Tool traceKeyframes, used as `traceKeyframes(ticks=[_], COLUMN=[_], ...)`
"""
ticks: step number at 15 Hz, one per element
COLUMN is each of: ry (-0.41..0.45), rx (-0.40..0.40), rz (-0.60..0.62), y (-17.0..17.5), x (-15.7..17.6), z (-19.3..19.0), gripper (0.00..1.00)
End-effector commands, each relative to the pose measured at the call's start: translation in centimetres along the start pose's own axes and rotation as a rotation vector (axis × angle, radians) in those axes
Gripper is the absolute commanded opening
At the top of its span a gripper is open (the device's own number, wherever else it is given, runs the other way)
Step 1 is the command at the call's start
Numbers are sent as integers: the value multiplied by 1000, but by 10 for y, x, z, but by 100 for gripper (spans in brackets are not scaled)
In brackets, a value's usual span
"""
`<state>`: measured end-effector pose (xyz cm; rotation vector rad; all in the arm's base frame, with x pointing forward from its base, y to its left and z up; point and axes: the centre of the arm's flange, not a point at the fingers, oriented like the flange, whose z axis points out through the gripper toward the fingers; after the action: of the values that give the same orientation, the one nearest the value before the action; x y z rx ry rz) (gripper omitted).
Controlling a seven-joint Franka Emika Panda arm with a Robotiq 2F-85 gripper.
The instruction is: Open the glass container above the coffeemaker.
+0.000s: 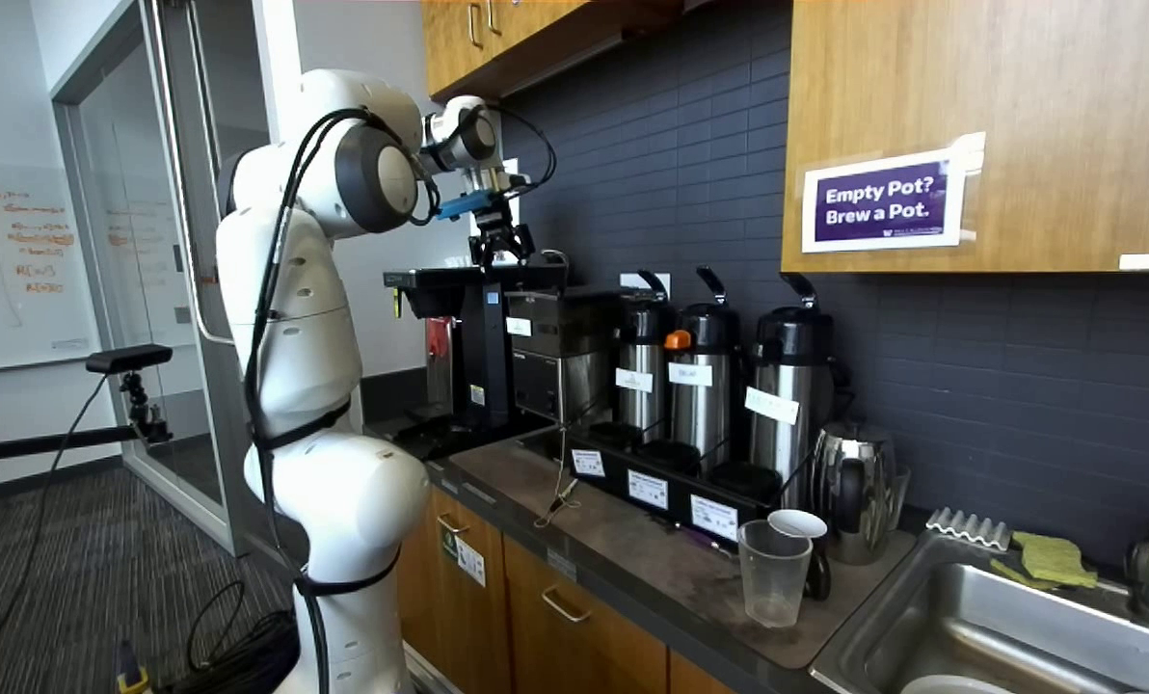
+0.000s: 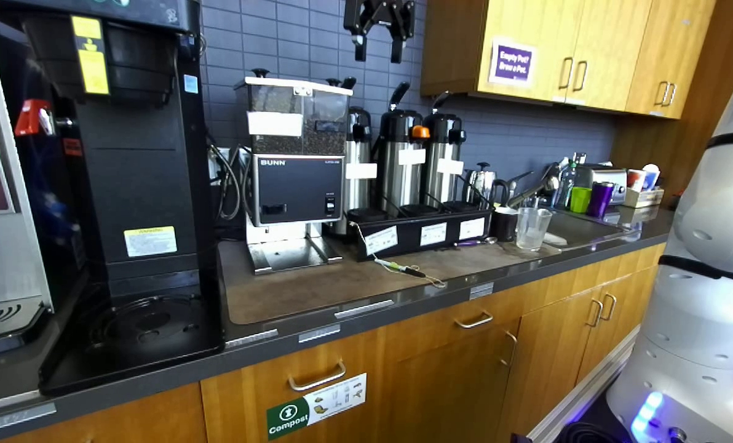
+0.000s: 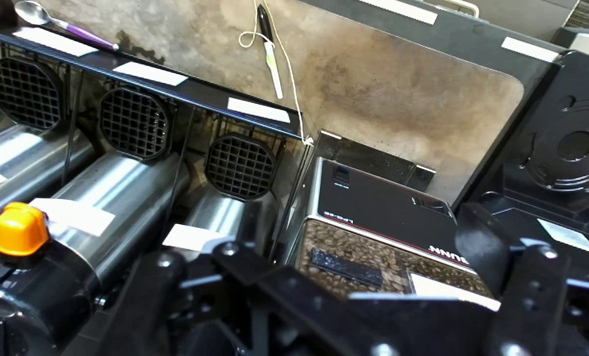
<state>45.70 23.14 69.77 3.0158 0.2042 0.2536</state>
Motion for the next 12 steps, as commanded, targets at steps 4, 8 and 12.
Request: traceKeyframes(ticks=[4,8,12], ry=[14,16,17], rx=[-29,-20,16], rz=[-23,-19,-10], y=[-1,8,23], x=[55,85,111], z=[4,8,3], gripper=[100,100,100])
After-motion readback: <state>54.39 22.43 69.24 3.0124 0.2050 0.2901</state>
